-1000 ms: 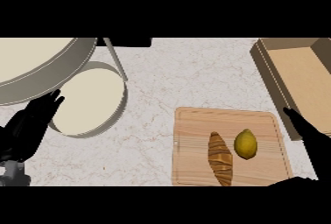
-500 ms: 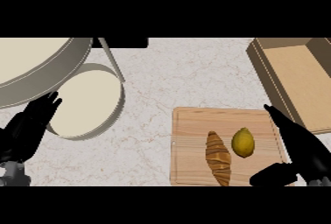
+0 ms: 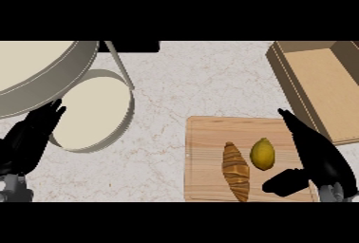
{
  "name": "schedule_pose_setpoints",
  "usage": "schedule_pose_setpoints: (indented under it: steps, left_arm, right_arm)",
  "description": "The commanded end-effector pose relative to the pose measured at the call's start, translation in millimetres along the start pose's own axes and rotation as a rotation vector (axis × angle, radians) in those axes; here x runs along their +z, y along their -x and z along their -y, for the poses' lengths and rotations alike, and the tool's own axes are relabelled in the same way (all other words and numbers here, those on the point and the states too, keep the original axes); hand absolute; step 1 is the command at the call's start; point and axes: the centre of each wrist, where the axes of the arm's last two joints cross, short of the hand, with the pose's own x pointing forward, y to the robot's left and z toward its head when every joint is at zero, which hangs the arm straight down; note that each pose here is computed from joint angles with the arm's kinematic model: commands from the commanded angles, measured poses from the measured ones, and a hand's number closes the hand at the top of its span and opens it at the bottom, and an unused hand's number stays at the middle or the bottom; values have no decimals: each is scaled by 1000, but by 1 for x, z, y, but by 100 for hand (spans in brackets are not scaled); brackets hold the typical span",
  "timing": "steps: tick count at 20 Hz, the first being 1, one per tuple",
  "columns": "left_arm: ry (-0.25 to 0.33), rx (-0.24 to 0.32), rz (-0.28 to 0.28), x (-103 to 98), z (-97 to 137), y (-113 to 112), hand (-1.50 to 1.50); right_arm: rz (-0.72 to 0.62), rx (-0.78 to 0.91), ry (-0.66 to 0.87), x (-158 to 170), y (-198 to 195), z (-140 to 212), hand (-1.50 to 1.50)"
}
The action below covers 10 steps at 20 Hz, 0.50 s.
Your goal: Pick the lemon from the cutting board and place it in the cardboard box
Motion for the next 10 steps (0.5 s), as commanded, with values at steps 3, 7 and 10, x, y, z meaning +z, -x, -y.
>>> schedule_pose_setpoints:
  steps: [3,7,10]
  left_arm:
    - [12,-11,-8,3,17,10,0]
    - [18,8,1,5,-5,7,0]
    - [18,0,0,-2,9,8,0]
  right_arm:
    - [-44,68,5,-8,-18,-19,-150]
    - [-95,81,-10,-3,-18,-16,-150]
    - [-87,100,-16,-11,-34,-20,-150]
